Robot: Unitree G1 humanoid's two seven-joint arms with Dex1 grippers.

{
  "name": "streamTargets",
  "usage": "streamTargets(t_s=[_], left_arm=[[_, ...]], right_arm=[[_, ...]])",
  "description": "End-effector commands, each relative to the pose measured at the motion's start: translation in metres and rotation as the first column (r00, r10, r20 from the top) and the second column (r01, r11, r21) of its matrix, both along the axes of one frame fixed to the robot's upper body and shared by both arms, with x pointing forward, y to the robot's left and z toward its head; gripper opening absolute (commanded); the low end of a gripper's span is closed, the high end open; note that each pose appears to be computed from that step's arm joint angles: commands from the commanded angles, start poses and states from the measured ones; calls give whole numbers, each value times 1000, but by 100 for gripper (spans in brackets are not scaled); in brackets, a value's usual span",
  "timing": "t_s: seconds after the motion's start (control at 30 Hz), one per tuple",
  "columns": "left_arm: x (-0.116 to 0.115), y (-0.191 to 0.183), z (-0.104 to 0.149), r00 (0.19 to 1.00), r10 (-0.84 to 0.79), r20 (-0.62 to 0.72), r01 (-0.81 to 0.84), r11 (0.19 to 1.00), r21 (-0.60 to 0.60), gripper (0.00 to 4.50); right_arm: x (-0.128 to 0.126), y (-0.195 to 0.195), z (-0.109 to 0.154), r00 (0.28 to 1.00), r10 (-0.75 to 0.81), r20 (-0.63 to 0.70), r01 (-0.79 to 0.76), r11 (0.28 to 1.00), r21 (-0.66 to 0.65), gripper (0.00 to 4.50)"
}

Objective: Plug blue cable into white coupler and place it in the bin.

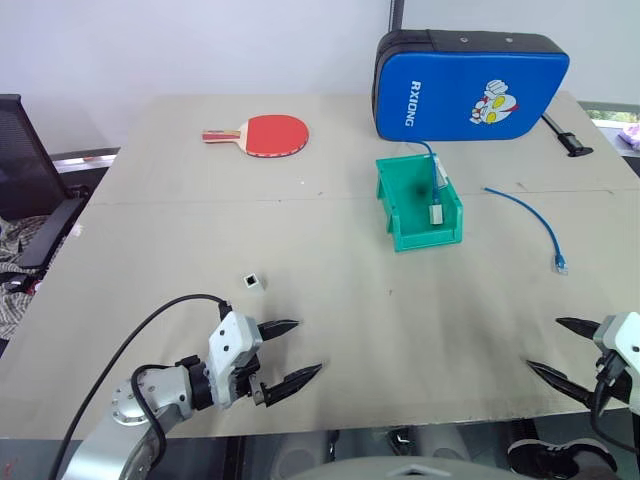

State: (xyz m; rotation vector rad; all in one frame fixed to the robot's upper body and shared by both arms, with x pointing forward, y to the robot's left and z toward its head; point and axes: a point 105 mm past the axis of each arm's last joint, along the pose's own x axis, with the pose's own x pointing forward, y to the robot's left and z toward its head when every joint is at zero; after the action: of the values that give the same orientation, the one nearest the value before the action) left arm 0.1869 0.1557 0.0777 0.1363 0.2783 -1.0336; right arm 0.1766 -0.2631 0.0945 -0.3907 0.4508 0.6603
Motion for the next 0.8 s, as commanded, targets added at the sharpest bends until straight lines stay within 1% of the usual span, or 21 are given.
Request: streamTargets(t_s=[0.03, 0.13, 0.2, 0.27, 0.33, 0.4, 0.43, 0.47, 0.5, 0.57, 0.6, 0.7, 0.8], left_arm=[[9, -7, 18, 998, 8, 60, -5, 999, -41, 444], [18, -22, 36, 998, 43, 51, -35, 988, -152, 444], [20, -26, 41, 998, 51, 27, -45, 981, -189, 444], [20, -33, 47, 999, 35, 1, -34, 973, -230, 444], [18, -39, 52, 1000, -4, 13, 7, 974, -225, 444], [15, -44, 51, 996, -65, 58, 74, 983, -171, 444], [15, -45, 50, 994, -84, 70, 94, 984, -154, 444], [15, -45, 49, 993, -88, 76, 99, 984, -151, 444], [16, -45, 48, 993, -87, 77, 98, 983, -154, 444], [17, -45, 46, 993, -84, 80, 96, 983, -158, 444], [17, -46, 45, 993, -83, 82, 95, 983, -159, 444], [18, -45, 44, 992, -68, 104, 85, 984, -158, 444], [19, -44, 44, 991, -58, 119, 77, 984, -161, 444]], right_arm=[[4, -4, 10, 998, -5, 65, 5, 1000, -3, 450], [18, 2, 22, 989, -52, 139, 44, 997, 61, 450], [24, 4, 29, 985, -77, 157, 63, 993, 98, 450], [39, 2, 43, 975, -141, 172, 115, 982, 153, 450], [51, -4, 52, 968, -190, 164, 166, 975, 149, 450], [64, -14, 56, 969, -227, 100, 216, 970, 112, 450], [72, -22, 58, 960, -272, 65, 264, 959, 104, 450], [80, -28, 61, 949, -311, 48, 305, 947, 100, 450], [89, -35, 63, 927, -374, 28, 368, 921, 124, 450], [110, -51, 65, 853, -521, 5, 513, 841, 172, 450], [118, -55, 64, 824, -567, -4, 558, 809, 186, 450], [133, -61, 50, 763, -646, -30, 640, 748, 176, 450], [138, -59, 45, 755, -654, -49, 651, 738, 181, 450]])
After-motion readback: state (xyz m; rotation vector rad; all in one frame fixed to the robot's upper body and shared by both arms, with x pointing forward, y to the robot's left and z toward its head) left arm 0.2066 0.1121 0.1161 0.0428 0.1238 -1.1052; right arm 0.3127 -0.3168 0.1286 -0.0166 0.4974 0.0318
